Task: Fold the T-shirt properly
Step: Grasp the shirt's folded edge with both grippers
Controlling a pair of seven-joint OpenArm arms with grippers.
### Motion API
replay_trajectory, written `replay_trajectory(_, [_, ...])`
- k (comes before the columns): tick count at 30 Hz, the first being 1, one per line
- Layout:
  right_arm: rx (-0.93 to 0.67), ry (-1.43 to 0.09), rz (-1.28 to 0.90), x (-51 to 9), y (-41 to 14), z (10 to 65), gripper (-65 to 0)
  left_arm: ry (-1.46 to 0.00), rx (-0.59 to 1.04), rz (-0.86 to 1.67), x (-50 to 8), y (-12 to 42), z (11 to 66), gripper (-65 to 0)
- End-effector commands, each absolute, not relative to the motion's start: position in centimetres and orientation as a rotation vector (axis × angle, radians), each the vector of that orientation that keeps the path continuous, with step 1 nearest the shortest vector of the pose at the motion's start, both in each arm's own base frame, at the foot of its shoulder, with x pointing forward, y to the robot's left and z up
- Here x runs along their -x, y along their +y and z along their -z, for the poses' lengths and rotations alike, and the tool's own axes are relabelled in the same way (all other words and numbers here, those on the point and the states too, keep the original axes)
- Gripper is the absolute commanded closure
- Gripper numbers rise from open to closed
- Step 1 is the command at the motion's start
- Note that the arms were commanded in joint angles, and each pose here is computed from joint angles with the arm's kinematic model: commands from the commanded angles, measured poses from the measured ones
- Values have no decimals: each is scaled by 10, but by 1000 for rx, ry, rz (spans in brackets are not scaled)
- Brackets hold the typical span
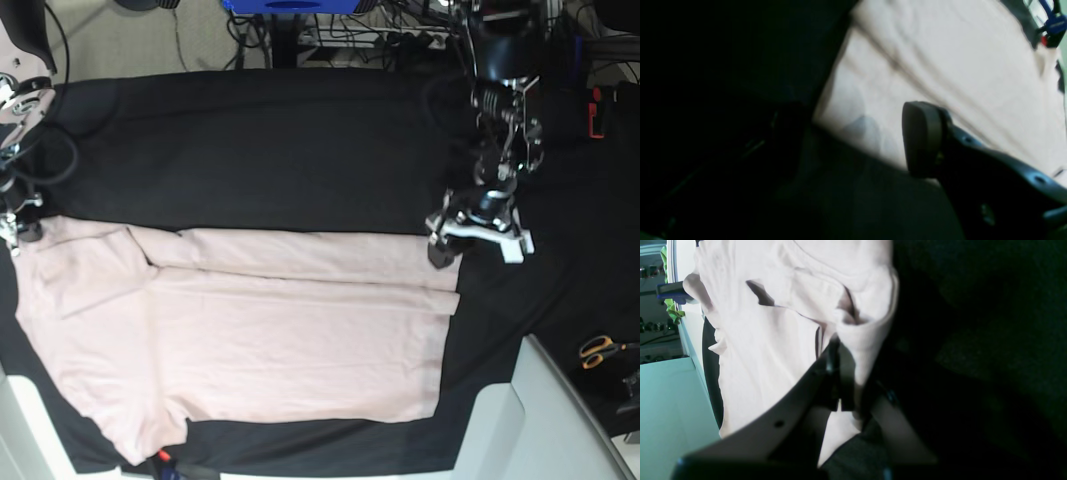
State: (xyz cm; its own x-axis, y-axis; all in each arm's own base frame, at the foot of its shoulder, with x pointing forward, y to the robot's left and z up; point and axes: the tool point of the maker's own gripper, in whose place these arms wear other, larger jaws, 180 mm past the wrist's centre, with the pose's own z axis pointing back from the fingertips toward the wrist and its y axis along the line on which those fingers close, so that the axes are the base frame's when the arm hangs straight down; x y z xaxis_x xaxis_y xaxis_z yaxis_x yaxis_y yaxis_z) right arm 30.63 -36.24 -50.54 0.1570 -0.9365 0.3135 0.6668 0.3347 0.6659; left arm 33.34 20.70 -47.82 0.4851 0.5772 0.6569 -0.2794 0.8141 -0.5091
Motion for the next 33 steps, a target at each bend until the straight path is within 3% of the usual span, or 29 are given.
replay_trajectory(1, [-394, -745, 1190, -303, -367, 507, -8, -883, 372, -539, -331, 198, 486, -451])
replay_trajectory(9, [-393, -744, 1190, -302, -367, 507, -8, -887, 407, -549, -347, 184, 483, -431])
replay_trajectory(11, [-393, -744, 1190, -302, -367, 507, -8, -887, 407, -549, -347, 184, 483, -354])
replay_trajectory(15, [-393, -744, 1190, -302, -367, 507, -8, -883, 407, -551, -346, 184, 484, -36])
replay_trajectory(16, [-393, -744, 1190, -302, -367, 507, -6, -872, 407, -555, -344, 183, 488, 0])
replay_trajectory(23, [-363, -696, 1040, -310, -351, 510, -2, -850, 407, -559, -343, 183, 493, 0])
replay_trajectory(33, [-278, -756, 1001, -294, -385, 488, -2, -883, 330, -493, -301, 210, 483, 0])
